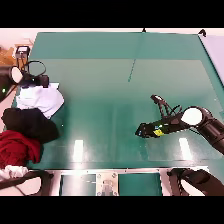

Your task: Fold the shirts.

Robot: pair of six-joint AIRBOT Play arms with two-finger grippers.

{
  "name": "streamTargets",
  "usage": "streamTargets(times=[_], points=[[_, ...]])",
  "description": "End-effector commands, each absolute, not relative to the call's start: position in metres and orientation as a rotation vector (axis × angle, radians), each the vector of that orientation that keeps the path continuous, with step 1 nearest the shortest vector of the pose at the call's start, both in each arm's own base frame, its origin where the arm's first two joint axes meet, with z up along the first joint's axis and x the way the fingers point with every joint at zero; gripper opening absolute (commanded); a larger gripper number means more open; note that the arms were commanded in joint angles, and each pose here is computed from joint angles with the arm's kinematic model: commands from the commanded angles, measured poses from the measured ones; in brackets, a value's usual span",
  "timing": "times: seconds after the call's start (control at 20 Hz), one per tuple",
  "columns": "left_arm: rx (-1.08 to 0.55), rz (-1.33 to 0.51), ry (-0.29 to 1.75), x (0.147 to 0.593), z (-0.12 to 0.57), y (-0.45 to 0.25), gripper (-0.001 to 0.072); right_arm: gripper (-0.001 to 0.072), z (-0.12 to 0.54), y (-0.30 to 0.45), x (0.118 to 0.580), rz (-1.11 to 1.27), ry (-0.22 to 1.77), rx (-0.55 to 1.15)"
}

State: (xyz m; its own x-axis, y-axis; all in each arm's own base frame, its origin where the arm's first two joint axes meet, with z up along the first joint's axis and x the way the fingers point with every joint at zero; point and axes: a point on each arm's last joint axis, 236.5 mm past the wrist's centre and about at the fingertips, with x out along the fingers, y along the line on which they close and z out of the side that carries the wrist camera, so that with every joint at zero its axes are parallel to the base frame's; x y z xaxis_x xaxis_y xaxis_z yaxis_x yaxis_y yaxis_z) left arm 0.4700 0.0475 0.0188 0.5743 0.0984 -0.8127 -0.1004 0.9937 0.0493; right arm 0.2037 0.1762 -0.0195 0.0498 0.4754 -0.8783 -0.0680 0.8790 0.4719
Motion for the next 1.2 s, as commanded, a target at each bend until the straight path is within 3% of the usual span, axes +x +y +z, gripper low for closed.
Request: streamTargets(times=[0.0, 0.2, 0.3, 0.35, 0.45, 0.5, 0.7, 0.9, 1.05, 1.15], points=[[0.04, 0.152, 1.086, 0.479, -0.031, 0.09, 0.0714, 0.0428, -0.02, 0.176, 0.204, 0.426, 1.47, 0.341], [0.135, 0.067, 1.286, 0.448, -0.073, 0.086, 0.0713, 0.0431, -0.02, 0.169, 0.222, 0.394, 1.401, 0.331], [0.137, 0.062, 1.299, 0.447, -0.08, 0.086, 0.0711, 0.038, -0.016, 0.157, 0.249, 0.336, 1.31, 0.38], [0.136, 0.061, 1.304, 0.447, -0.084, 0.086, 0.0599, 0.0372, -0.014, 0.147, 0.263, 0.299, 1.268, 0.41], [0.133, 0.056, 1.33, 0.443, -0.092, 0.085, 0.008, 0.0372, -0.009, 0.118, 0.291, 0.203, 1.18, 0.481], [0.122, 0.051, 1.34, 0.441, -0.093, 0.082, 0.0024, 0.0372, -0.007, 0.1, 0.304, 0.15, 1.133, 0.515], [-0.034, -0.012, 1.272, 0.469, -0.051, 0.049, 0.0022, 0.0372, 0.003, 0.03, 0.331, -0.012, 1.01, 0.58], [-0.106, -0.306, 1.121, 0.503, 0.07, -0.073, 0.0022, 0.0371, 0.025, -0.037, 0.335, -0.138, 0.941, 0.613], [-0.087, -0.617, 1.035, 0.474, 0.146, -0.202, 0.0023, 0.0352, 0.044, -0.075, 0.333, -0.203, 0.915, 0.634], [-0.083, -0.793, 1.027, 0.437, 0.162, -0.28, 0.0023, 0.0352, 0.05, -0.082, 0.33, -0.202, 0.934, 0.637]])
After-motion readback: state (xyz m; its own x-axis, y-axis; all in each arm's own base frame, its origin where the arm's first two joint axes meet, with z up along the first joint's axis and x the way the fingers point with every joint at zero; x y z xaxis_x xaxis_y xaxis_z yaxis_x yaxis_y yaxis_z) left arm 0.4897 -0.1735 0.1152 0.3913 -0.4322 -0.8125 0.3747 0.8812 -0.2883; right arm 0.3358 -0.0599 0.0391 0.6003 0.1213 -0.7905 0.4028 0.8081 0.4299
